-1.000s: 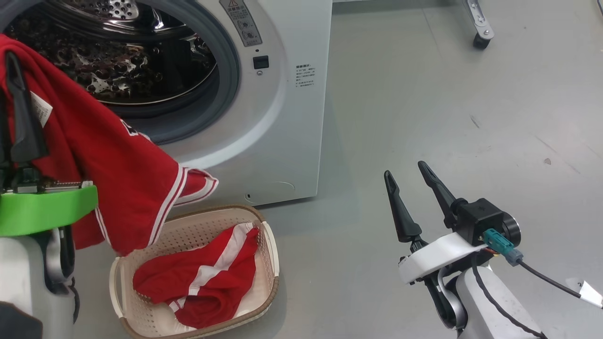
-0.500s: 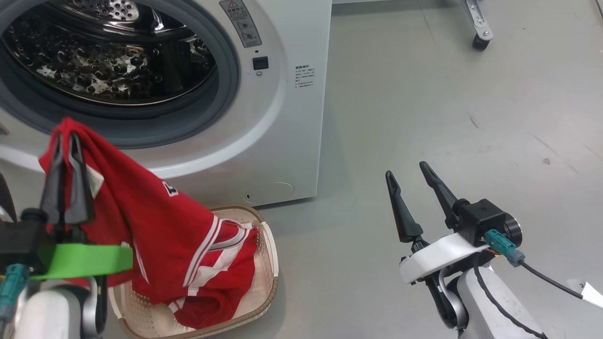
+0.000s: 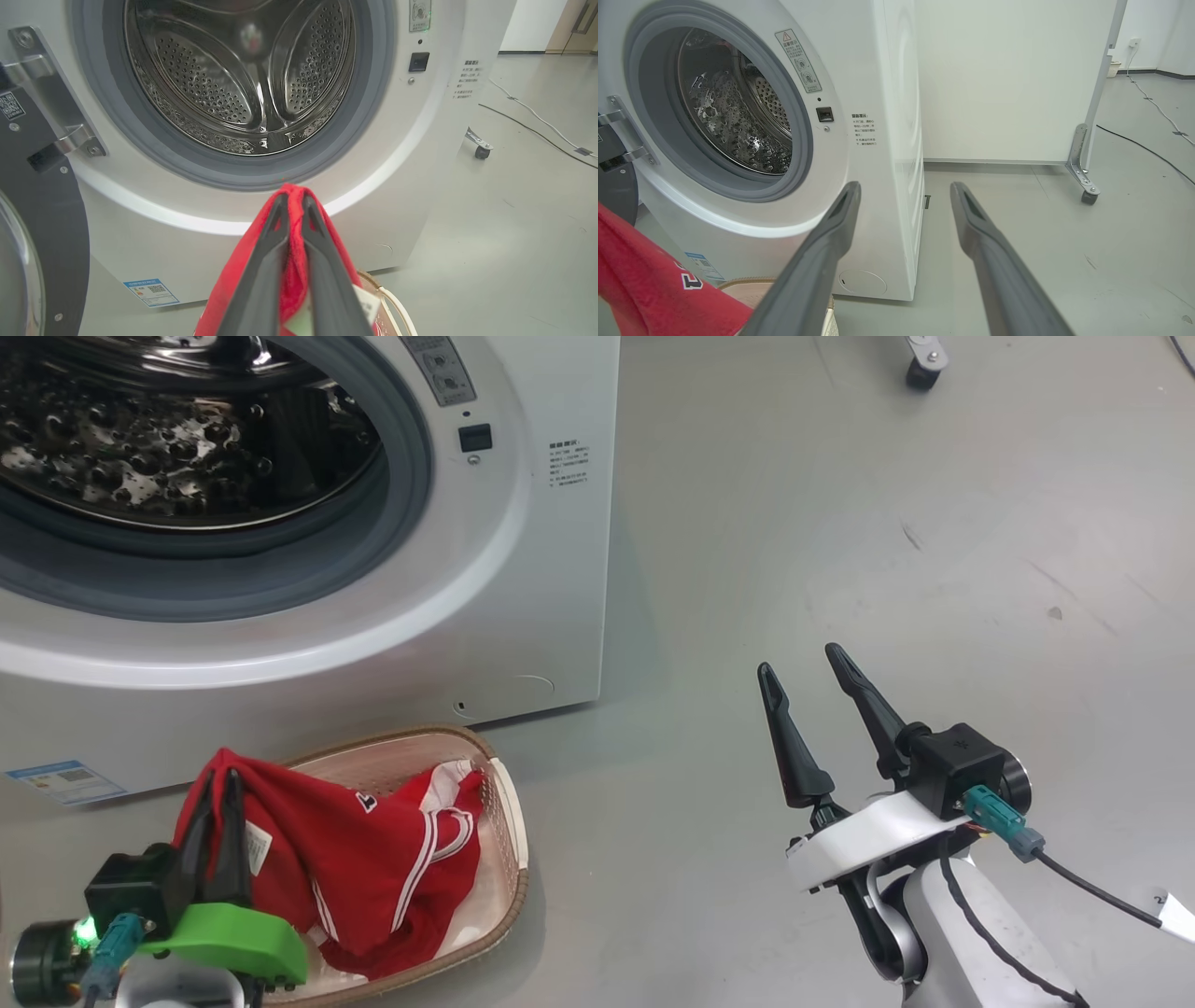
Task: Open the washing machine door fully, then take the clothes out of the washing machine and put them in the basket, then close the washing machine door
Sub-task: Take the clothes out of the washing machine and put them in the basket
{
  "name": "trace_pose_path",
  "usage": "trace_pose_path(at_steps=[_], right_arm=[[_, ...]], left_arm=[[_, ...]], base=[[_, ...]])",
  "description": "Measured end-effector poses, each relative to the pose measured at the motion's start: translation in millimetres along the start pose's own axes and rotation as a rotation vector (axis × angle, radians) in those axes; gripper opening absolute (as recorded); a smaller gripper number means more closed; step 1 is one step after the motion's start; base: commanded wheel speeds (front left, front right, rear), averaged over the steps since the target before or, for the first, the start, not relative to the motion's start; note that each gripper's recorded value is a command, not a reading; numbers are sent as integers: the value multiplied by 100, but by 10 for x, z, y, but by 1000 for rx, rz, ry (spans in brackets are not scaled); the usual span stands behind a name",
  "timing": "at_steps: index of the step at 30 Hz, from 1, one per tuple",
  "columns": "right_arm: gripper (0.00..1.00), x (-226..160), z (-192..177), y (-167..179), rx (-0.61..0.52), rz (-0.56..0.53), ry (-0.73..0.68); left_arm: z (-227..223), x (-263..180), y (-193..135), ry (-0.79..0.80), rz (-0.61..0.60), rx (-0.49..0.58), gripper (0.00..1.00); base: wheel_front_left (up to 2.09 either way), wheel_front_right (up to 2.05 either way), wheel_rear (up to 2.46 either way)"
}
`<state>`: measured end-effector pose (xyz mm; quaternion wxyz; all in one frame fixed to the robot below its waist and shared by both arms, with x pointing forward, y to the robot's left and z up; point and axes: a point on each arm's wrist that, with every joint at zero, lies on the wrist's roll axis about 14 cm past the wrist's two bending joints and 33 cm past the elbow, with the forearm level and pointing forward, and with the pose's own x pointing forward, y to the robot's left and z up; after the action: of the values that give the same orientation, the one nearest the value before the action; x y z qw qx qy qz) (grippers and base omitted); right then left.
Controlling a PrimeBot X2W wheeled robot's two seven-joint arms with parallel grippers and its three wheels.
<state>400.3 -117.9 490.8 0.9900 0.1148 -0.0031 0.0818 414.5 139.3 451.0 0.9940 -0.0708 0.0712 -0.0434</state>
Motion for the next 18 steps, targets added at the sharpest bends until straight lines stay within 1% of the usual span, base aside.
trace_pose_path(at_steps=[8,13,18], right_arm=[[100,37,-21,-70,2,-18,4],[100,118,-20,-152,-3,-34,0],[100,188,-61,-208,-1,-48,7]], left_arm=[[-483,43,-44,142,-20,-13,0],[-810,167,-111,245,-48,-14,0],[-1118,250,-87,345,-40,-21,0]], base=[[0,0,0],[0,0,0],[0,0,0]])
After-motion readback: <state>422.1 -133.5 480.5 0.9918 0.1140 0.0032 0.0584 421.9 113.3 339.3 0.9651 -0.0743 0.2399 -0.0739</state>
